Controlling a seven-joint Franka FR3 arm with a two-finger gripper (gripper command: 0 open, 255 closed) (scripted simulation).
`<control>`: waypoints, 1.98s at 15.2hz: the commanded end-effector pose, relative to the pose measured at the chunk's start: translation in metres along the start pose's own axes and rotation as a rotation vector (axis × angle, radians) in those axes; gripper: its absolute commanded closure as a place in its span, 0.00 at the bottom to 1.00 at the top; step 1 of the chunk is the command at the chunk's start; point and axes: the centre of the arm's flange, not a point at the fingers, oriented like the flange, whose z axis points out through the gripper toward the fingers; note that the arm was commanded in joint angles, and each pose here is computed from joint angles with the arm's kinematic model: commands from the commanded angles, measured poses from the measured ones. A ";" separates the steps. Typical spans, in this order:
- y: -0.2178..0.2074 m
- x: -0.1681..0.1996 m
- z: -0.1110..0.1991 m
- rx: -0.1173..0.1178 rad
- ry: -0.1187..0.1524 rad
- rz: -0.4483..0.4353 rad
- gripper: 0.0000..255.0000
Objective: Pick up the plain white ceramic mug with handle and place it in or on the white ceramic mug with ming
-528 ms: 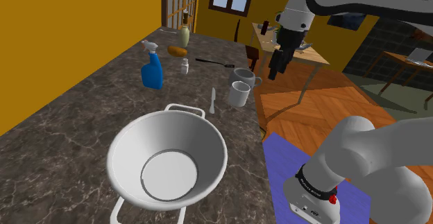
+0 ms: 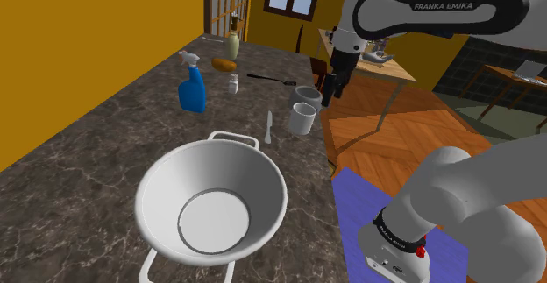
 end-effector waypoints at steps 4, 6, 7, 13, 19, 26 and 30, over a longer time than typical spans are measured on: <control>0.018 0.045 0.043 -0.006 0.007 -0.009 0.00; 0.026 0.064 0.060 -0.008 0.009 -0.013 0.00; 0.030 0.073 0.068 -0.009 0.010 -0.014 0.00; 0.053 0.128 0.118 -0.016 0.016 -0.025 0.00; 0.054 0.129 0.145 -0.016 0.016 -0.025 0.00; 0.054 0.130 0.159 -0.016 0.016 -0.025 0.00; 0.054 0.130 0.159 -0.016 0.016 -0.025 1.00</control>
